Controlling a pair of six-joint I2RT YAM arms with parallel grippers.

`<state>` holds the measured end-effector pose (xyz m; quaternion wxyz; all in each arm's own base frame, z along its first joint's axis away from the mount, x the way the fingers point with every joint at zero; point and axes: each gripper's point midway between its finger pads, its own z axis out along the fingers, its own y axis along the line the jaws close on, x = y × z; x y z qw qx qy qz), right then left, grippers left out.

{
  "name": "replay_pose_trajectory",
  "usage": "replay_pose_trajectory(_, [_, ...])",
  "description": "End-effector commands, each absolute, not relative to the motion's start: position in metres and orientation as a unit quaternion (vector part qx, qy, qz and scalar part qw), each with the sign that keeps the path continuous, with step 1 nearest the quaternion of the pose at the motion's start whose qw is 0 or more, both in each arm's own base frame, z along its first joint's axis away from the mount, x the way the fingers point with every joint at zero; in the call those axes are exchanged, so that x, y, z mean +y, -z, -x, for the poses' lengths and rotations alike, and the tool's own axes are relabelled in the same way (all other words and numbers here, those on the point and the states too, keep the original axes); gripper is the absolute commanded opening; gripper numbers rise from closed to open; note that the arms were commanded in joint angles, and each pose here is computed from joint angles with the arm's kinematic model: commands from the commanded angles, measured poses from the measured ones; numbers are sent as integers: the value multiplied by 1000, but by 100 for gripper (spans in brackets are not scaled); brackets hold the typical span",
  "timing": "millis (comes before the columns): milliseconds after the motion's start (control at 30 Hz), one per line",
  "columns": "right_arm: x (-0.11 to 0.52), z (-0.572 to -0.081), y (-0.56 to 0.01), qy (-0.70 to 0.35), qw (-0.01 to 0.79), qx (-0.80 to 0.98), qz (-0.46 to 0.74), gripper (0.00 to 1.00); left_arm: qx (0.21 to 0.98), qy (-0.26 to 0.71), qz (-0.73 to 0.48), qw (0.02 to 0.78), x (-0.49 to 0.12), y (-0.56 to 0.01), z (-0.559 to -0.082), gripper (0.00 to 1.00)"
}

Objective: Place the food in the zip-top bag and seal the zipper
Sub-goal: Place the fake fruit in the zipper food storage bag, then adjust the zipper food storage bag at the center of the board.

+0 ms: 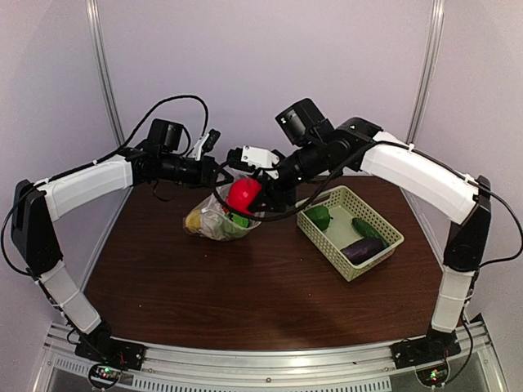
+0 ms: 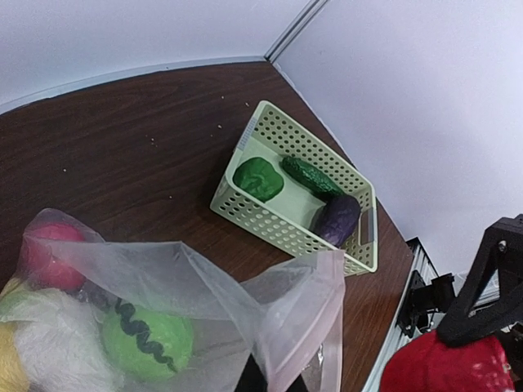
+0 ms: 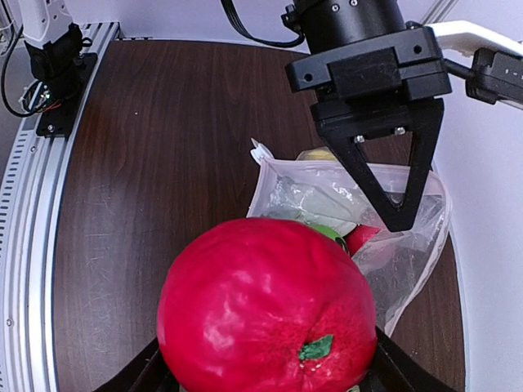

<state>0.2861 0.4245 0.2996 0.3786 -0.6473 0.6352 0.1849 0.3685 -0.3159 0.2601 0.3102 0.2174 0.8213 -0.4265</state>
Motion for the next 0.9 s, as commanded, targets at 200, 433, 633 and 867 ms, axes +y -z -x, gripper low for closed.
replay_pose_trajectory(200, [438,-336,-278,-92,393,678,614,73,801,442,-239,325,-318,-282,-357,0])
replay_pose_trajectory(433, [445,-350,-266,-78,391,689,605,82,796,445,-243,332,-317,-290,-354,0])
replay_pose_trajectory(633, [455,-350,-268,-76,398,689,601,88,794,445,-245,334,-317,-292,-353,0])
replay_pose_trajectory(867, [434,-274,-276,-145,335,582,727,88,796,445,-236,335,-312,-293,-357,0])
